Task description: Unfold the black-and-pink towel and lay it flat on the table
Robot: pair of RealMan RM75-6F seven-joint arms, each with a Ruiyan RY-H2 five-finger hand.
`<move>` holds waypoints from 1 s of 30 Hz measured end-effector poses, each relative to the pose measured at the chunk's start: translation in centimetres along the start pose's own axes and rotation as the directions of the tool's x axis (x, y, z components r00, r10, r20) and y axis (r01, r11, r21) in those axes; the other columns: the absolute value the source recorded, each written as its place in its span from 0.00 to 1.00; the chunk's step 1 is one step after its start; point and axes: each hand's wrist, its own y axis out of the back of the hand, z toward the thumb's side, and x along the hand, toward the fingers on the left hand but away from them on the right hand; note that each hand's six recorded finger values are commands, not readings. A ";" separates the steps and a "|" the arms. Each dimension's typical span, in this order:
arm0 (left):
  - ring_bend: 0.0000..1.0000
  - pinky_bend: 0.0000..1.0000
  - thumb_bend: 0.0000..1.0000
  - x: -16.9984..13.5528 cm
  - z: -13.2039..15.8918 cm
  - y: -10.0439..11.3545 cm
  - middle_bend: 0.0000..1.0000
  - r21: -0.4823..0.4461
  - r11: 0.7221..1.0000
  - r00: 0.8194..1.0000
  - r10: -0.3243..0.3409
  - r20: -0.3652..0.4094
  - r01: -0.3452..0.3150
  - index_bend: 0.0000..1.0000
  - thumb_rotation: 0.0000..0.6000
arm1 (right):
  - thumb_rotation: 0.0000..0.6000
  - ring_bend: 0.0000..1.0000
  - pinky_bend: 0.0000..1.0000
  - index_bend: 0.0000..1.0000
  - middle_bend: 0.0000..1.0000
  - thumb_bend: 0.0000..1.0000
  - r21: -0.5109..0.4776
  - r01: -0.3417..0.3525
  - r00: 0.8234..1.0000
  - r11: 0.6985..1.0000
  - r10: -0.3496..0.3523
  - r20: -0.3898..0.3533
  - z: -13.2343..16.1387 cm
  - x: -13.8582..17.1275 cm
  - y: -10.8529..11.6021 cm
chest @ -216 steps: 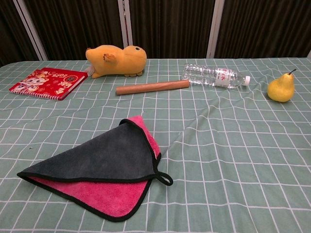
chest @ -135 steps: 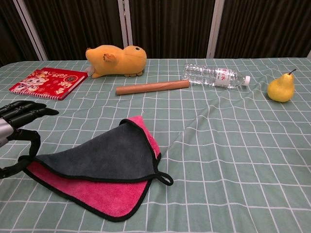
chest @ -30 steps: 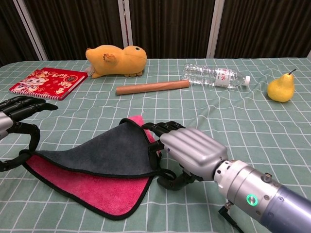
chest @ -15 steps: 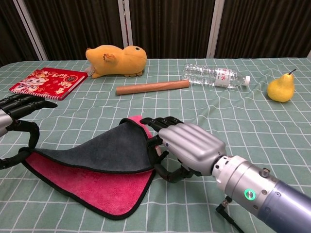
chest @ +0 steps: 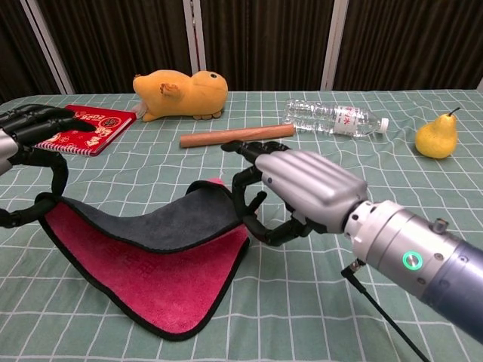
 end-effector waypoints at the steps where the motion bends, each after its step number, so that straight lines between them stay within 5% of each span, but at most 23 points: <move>1: 0.00 0.02 0.48 0.3 0.0 0.2 0.09 -0.007 1.000 1.000 0.004 0.001 -0.004 0.67 1.00 | 1.00 0.00 0.00 0.57 0.02 0.57 -0.004 0.005 1.000 1.000 -0.004 0.003 -0.1 -0.1 0.5; 14: 0.00 0.02 0.48 5.0 0.9 3.6 0.10 -0.188 0.982 0.999 0.016 0.037 -0.008 0.67 1.00 | 1.00 0.00 0.00 0.57 0.03 0.57 0.036 0.065 0.994 0.997 -0.068 0.085 -3.4 -2.4 8.2; 30: 0.00 0.02 0.47 13.0 2.8 12.2 0.11 -0.244 0.967 0.987 0.108 0.122 -0.075 0.67 1.00 | 1.00 0.00 0.00 0.57 0.03 0.57 0.114 0.124 0.972 0.986 -0.143 0.184 -7.7 -6.1 14.6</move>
